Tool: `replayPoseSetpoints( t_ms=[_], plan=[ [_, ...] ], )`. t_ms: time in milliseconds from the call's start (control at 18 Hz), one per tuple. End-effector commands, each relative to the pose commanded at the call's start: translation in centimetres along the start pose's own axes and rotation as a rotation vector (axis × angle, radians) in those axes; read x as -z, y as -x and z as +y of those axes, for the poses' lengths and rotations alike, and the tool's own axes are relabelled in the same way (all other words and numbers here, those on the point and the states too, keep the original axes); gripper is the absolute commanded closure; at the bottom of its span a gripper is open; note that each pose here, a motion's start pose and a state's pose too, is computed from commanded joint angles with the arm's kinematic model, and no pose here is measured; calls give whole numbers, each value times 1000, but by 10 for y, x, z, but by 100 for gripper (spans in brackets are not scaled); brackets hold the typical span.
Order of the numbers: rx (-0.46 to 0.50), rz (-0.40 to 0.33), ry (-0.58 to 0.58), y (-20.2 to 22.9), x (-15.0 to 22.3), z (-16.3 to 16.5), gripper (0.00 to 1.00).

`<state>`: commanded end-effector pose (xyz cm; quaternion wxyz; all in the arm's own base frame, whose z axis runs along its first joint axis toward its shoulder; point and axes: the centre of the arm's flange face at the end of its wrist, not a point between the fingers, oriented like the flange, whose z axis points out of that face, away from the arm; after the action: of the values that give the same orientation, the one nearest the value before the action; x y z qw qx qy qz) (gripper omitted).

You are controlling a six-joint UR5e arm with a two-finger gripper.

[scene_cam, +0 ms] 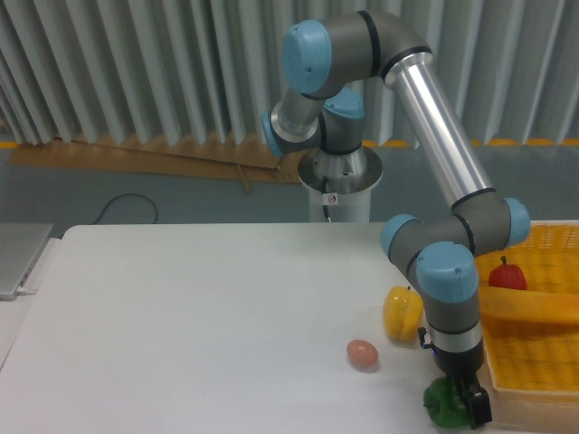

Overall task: Place the green peppers in a basket
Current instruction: 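Close the gripper around the green bell pepper, then lift the green pepper and carry it over the yellow basket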

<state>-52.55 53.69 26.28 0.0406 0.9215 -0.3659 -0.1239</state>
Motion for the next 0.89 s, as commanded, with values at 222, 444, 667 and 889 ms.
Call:
replayPoseSetpoints(
  t_ms=[222, 444, 667, 889],
  plan=[
    [14, 0, 1, -1, 2, -6, 16],
    [16, -2, 1, -1, 4, -9, 41],
    [14, -2, -1, -2, 6, -9, 44],
    [16, -17, -3, -3, 20, -6, 44]
  ],
)
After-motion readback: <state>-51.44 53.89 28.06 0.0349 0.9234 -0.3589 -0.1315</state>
